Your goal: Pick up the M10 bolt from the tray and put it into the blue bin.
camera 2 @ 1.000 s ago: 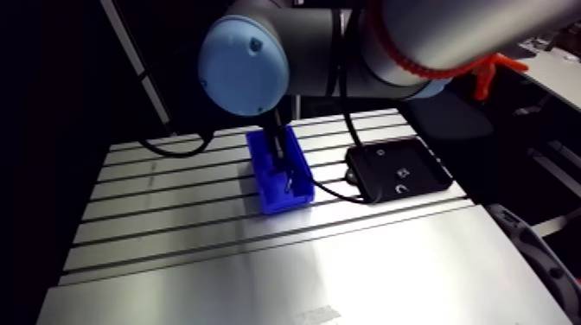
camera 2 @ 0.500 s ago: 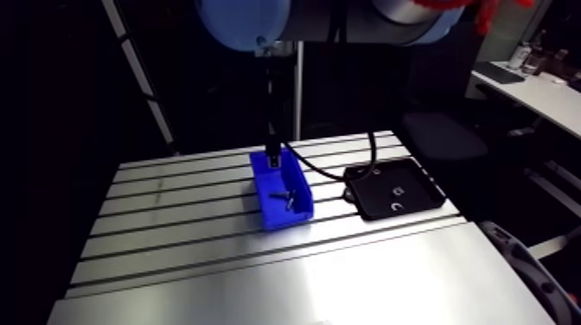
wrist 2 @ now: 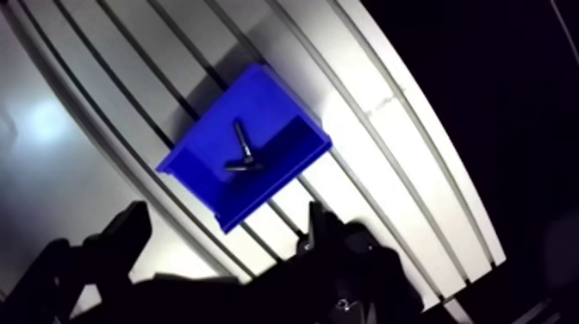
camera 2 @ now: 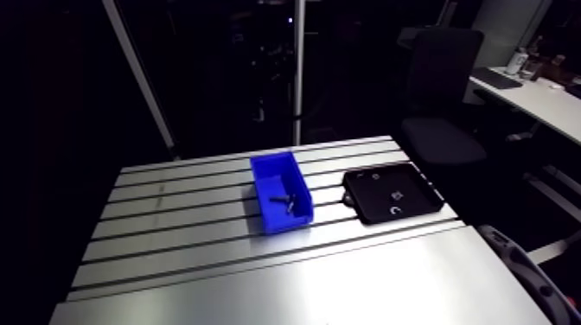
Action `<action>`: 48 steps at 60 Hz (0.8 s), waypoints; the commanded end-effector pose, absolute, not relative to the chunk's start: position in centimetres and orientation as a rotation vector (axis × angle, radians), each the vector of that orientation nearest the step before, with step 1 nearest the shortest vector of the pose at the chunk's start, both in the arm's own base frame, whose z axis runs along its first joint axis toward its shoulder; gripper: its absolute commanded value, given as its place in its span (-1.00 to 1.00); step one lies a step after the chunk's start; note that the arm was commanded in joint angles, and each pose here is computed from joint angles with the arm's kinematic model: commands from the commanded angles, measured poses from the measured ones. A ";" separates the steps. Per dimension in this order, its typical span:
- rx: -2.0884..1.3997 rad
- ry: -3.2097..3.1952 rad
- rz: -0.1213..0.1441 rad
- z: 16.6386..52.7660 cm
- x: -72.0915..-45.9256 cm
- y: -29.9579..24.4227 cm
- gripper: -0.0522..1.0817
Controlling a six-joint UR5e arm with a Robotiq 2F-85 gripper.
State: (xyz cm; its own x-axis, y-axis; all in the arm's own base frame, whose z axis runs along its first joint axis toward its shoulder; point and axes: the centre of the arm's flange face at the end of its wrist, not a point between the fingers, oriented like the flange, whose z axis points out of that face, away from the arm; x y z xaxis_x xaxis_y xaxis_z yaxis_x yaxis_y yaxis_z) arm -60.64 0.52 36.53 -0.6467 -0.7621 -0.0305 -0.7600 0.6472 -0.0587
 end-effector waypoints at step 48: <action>0.130 3.086 -0.051 51.8 -58.1 2.8 -0.90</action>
